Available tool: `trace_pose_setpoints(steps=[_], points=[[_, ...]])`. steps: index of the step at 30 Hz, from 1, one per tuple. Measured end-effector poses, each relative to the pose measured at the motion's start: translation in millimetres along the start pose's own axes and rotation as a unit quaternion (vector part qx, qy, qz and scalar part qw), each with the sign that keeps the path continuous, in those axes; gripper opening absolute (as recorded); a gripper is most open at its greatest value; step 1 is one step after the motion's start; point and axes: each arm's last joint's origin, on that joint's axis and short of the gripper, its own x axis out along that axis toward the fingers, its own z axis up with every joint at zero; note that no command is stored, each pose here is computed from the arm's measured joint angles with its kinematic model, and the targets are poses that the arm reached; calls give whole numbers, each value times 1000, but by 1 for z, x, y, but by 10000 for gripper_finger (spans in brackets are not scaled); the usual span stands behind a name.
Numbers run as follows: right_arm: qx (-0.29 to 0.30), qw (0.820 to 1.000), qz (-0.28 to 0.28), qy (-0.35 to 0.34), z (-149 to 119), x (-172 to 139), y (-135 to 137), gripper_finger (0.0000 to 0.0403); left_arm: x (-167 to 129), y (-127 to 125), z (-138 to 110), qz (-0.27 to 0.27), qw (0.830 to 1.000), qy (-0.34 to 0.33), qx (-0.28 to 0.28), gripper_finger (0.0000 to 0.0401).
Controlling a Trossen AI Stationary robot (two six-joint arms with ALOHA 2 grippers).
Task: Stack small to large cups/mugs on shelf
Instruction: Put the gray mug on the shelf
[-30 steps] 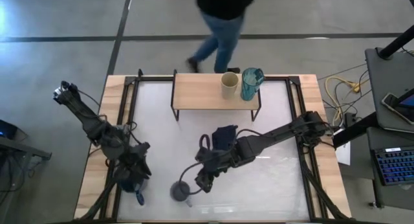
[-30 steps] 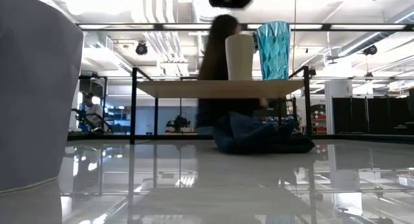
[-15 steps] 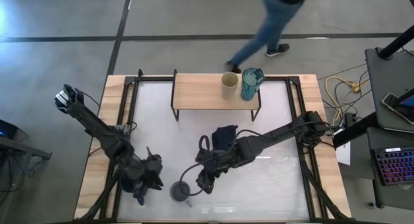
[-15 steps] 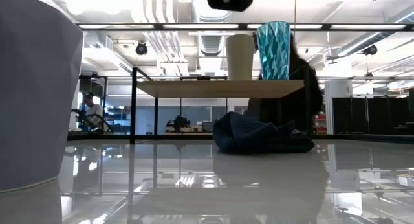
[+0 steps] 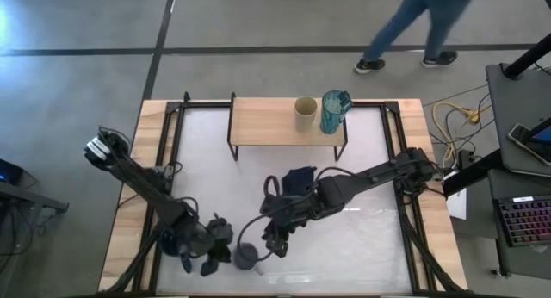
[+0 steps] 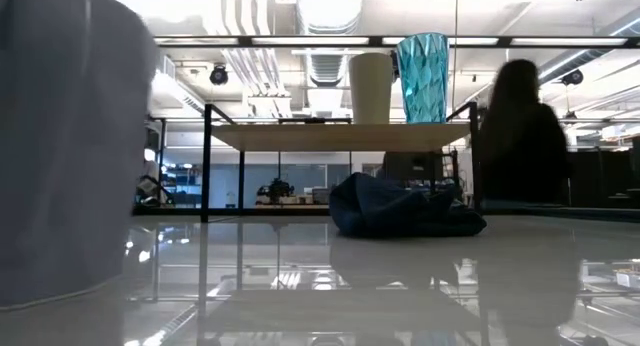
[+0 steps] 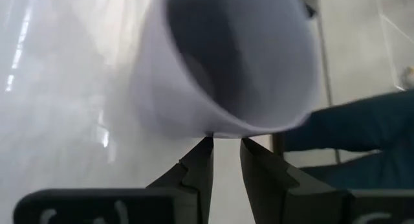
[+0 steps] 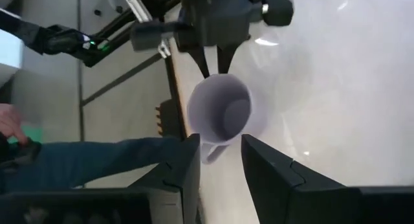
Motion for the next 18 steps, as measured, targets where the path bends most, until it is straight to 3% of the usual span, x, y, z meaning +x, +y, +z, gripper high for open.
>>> trace_pose_setpoints(steps=[10,18], points=[[-3,999,-44,25,2,-27,8,101,22,18,38,-16,994,-106,-19,63],[49,977,-152,144,-34,-47,9,101,24,38,62,-17,991,-130,-17,63]])
